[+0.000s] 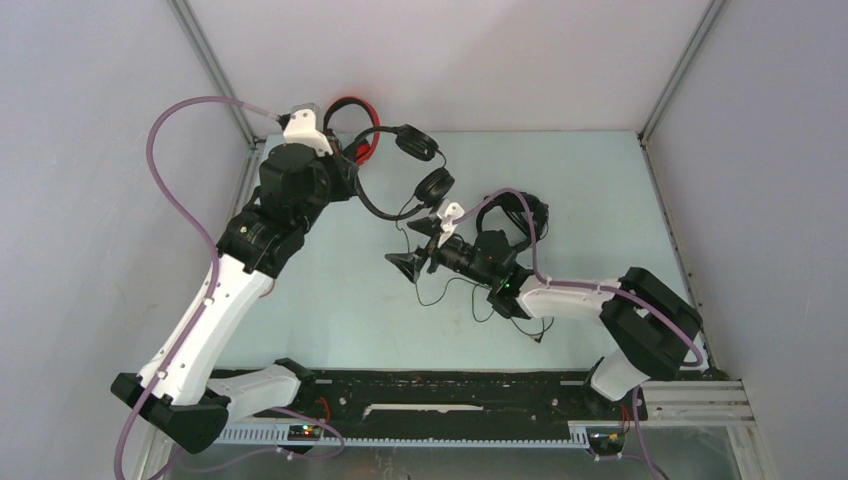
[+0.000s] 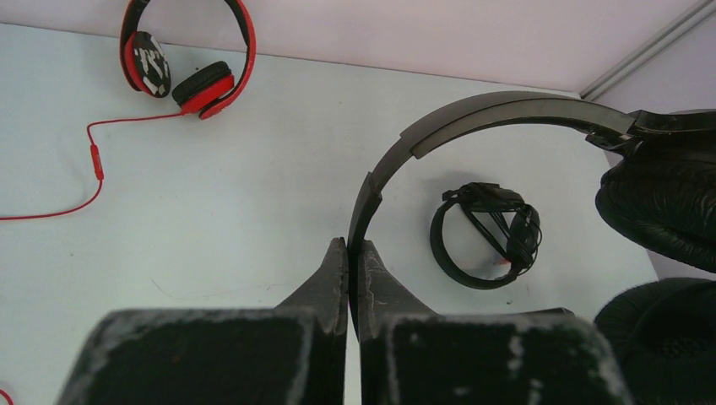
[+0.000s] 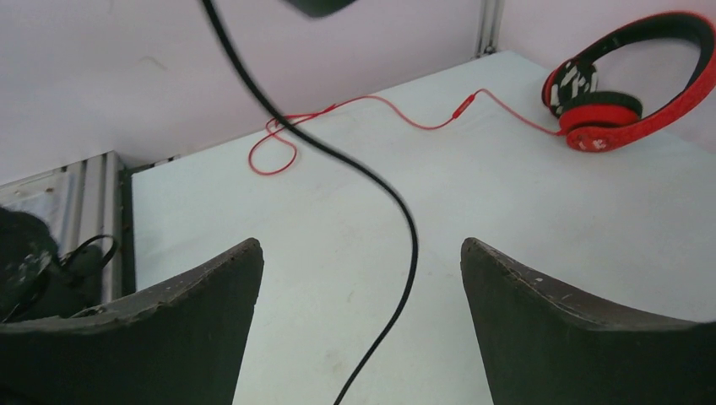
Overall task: Wrap the headphones
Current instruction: Wrap the headphones cable around the headphones.
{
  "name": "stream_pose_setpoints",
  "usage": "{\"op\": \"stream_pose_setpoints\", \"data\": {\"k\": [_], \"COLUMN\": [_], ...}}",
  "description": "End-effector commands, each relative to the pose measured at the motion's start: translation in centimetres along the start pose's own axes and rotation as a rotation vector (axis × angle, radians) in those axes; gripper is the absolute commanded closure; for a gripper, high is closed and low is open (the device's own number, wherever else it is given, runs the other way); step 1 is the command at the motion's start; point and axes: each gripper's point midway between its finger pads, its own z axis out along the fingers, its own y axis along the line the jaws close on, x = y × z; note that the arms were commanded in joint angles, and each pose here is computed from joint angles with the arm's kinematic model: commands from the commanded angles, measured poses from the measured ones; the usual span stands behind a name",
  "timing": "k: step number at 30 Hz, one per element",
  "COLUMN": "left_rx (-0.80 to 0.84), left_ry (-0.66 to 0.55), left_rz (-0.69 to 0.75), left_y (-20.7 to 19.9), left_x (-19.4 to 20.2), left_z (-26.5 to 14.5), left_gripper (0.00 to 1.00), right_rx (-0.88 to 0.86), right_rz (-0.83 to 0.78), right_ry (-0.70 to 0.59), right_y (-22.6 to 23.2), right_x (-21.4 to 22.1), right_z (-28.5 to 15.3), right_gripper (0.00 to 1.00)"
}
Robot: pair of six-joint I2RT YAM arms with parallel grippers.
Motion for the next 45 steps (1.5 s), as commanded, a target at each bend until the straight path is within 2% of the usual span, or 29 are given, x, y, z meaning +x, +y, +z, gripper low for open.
{"op": "stream_pose_setpoints", "data": {"k": [1, 5, 9, 11, 12, 15, 17, 22, 26, 28, 30, 33, 34, 35, 36, 37, 45], "left_rx": [0.113, 0.146, 0.152, 0.169, 0.178, 0.179, 0.152, 0.051, 0.077, 0.108, 0.123, 0.118, 0.104, 0.087, 0.063, 0.035, -0.149], "left_ry": [-0.114, -0.107, -0.106, -0.115, -0.118, -0.118, -0.114, -0.150, -0.164, -0.161, -0.159, -0.163, -0.165, -0.170, -0.172, -0.181, -0.175], "left_rz": [-0.098, -0.112, -0.111, -0.115, -0.119, -0.116, -0.106, -0.080, -0.090, -0.105, -0.116, -0.114, -0.105, -0.094, -0.081, -0.064, 0.059], "left_y": [-2.8, -3.3, -3.5, -3.8, -4.0, -4.1, -3.6, -1.4, -1.8, -2.4, -2.7, -2.7, -2.4, -2.1, -1.6, -1.1, 2.5], "left_x": [-4.6, -4.4, -4.4, -4.7, -4.9, -5.4, -5.5, -5.7, -6.1, -6.3, -6.4, -6.5, -6.5, -6.6, -6.7, -7.0, -7.4], "left_z": [-2.0, -2.2, -2.0, -2.1, -2.3, -2.6, -2.7, -3.1, -3.6, -3.7, -3.8, -3.8, -3.7, -3.7, -3.5, -3.5, -2.2], "left_gripper": [1.00, 1.00, 1.00, 1.00, 1.00, 1.00, 1.00, 1.00, 1.00, 1.00, 1.00, 1.00, 1.00, 1.00, 1.00, 1.00, 1.00], "right_rx": [0.044, 0.015, -0.019, -0.025, -0.026, -0.027, -0.007, 0.026, -0.020, -0.029, -0.032, -0.071, -0.084, -0.098, -0.115, -0.134, -0.123], "right_rz": [-0.070, -0.060, -0.032, -0.022, -0.015, -0.011, -0.019, -0.021, -0.029, -0.017, -0.006, -0.004, 0.002, 0.011, 0.023, 0.030, 0.062], "right_ry": [-0.127, -0.102, -0.053, -0.035, -0.035, -0.045, -0.037, -0.085, -0.086, -0.098, -0.095, -0.074, -0.054, -0.044, -0.031, -0.020, 0.038], "right_y": [-1.1, -0.8, -0.1, -0.1, -0.1, 0.0, -0.3, -0.4, 0.5, 0.6, 0.7, 1.5, 1.7, 2.1, 2.6, 3.1, 4.7], "right_x": [-3.3, -1.9, -0.6, 0.0, 0.3, 0.6, 0.6, -0.9, -1.1, -1.2, -1.1, -1.0, -0.7, -0.7, -0.7, -1.0, -3.7], "right_z": [2.0, 2.4, 2.4, 2.3, 2.4, 2.7, 2.5, 0.7, 0.5, 0.6, 0.7, 0.5, 0.3, 0.0, -0.5, -1.1, -6.6], "right_gripper": [0.11, 0.15, 0.39, 0.43, 0.43, 0.33, 0.29, 0.30, 0.25, 0.26, 0.36, 0.59, 0.68, 0.81, 0.88, 1.00, 1.00]}}
